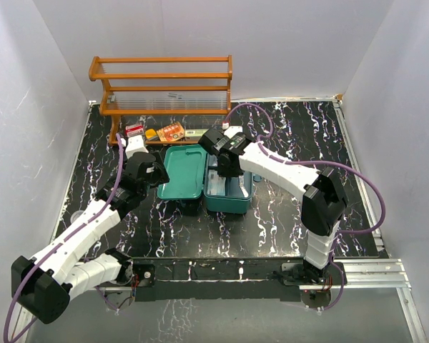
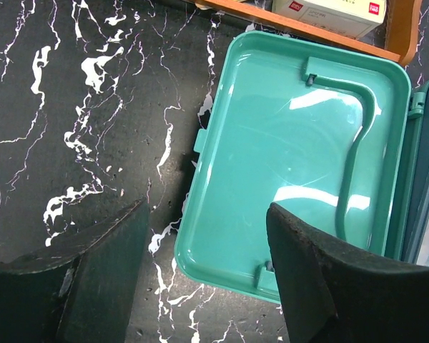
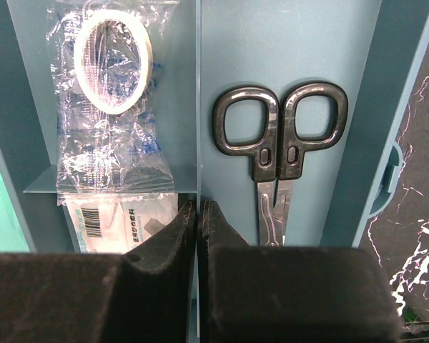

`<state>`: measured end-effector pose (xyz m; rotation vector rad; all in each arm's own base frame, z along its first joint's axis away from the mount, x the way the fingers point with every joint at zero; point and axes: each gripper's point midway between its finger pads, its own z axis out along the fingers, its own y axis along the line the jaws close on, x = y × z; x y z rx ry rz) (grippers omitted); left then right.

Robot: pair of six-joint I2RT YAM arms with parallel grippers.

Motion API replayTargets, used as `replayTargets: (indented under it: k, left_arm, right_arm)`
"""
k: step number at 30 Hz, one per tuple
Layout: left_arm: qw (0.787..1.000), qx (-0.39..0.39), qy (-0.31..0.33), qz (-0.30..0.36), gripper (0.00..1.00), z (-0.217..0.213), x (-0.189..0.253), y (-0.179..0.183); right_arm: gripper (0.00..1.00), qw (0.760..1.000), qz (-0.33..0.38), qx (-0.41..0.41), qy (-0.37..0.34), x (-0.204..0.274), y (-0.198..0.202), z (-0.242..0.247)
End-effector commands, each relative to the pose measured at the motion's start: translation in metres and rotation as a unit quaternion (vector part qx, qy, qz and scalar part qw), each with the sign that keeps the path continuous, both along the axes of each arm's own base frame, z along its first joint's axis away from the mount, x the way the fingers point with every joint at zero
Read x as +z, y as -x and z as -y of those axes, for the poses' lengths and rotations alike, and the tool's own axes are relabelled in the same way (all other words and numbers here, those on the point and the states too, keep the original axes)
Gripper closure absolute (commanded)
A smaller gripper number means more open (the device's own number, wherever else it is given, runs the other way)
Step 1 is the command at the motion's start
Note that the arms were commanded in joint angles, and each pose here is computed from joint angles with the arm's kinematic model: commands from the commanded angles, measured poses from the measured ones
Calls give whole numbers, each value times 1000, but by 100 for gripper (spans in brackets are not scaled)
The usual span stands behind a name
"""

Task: Organize the medicine kit

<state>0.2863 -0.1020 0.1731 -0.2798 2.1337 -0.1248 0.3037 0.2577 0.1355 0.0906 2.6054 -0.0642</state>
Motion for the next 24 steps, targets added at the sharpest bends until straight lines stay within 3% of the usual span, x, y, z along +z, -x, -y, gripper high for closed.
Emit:
replayTargets:
  k: [1,14,24]
  left_arm:
    - [1000,1,6,-3,35,-1,0,-1]
    - [1000,0,11,-4,34,0,1,-4]
    - [1000,1,8,-8,34,-2,-1,-2]
  right_arm:
    - [100,1000,0,7,-19,0,-3,-7]
    - [100,998,-12,35,-43,40,-1,-10]
    - [100,1000,-23,8,-15,19,0,3]
